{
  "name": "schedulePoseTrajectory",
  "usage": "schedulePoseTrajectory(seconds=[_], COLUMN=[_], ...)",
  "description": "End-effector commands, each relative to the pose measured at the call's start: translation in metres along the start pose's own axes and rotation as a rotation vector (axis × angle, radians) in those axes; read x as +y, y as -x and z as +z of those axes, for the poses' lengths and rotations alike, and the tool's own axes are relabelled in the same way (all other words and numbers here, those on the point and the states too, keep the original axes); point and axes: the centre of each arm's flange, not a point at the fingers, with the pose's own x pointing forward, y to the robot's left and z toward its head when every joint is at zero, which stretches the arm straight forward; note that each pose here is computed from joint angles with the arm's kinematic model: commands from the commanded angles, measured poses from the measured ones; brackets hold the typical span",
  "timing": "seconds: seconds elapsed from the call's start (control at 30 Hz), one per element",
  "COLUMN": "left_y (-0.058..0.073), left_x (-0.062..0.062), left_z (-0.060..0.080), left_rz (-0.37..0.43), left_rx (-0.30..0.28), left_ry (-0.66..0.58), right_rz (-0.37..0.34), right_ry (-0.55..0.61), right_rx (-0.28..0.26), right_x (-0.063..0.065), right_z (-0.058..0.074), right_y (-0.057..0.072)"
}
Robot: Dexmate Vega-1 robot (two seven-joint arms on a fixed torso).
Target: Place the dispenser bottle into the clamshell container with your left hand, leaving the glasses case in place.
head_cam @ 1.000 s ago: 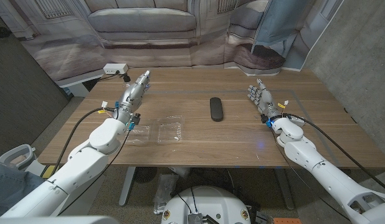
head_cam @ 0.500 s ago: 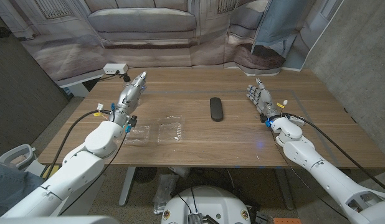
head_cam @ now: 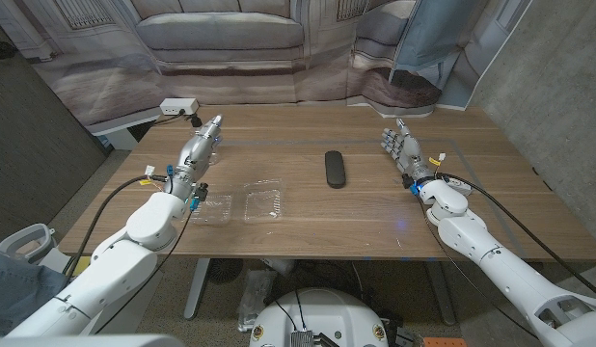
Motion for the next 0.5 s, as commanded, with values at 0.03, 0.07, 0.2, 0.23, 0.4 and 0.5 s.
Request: schedulePoseTrajectory(seconds=[0.03, 0.07, 0.2, 0.23, 0.4, 0.5], left_y=[0.013, 0.014, 0.016, 0.017, 0.020, 0.023], left_x=[0.008, 0.008, 0.010, 0.011, 0.012, 0.013], left_z=[-0.001, -0.001, -0.002, -0.002, -0.003, -0.005], left_rz=[0.031, 0.034, 0.038, 0.039, 0.049, 0.065], left_rx=[0.001, 0.003, 0.018, 0.021, 0.035, 0.032], left_ry=[-0.005, -0.005, -0.013, -0.016, -0.022, -0.014], right_rz=[0.005, 0.006, 0.000, 0.004, 0.007, 0.010], right_ry=[-0.004, -0.002, -0.008, -0.005, -0.006, -0.006], right_rx=[-0.002, -0.002, -0.005, -0.008, -0.011, -0.010], right_x=[0.005, 0.005, 0.005, 0.005, 0.006, 0.007], right_z=[-0.001, -0.001, -0.001, -0.001, 0.001, 0.001], right_y=[-0.002, -0.002, -0.003, -0.003, -0.004, -0.006])
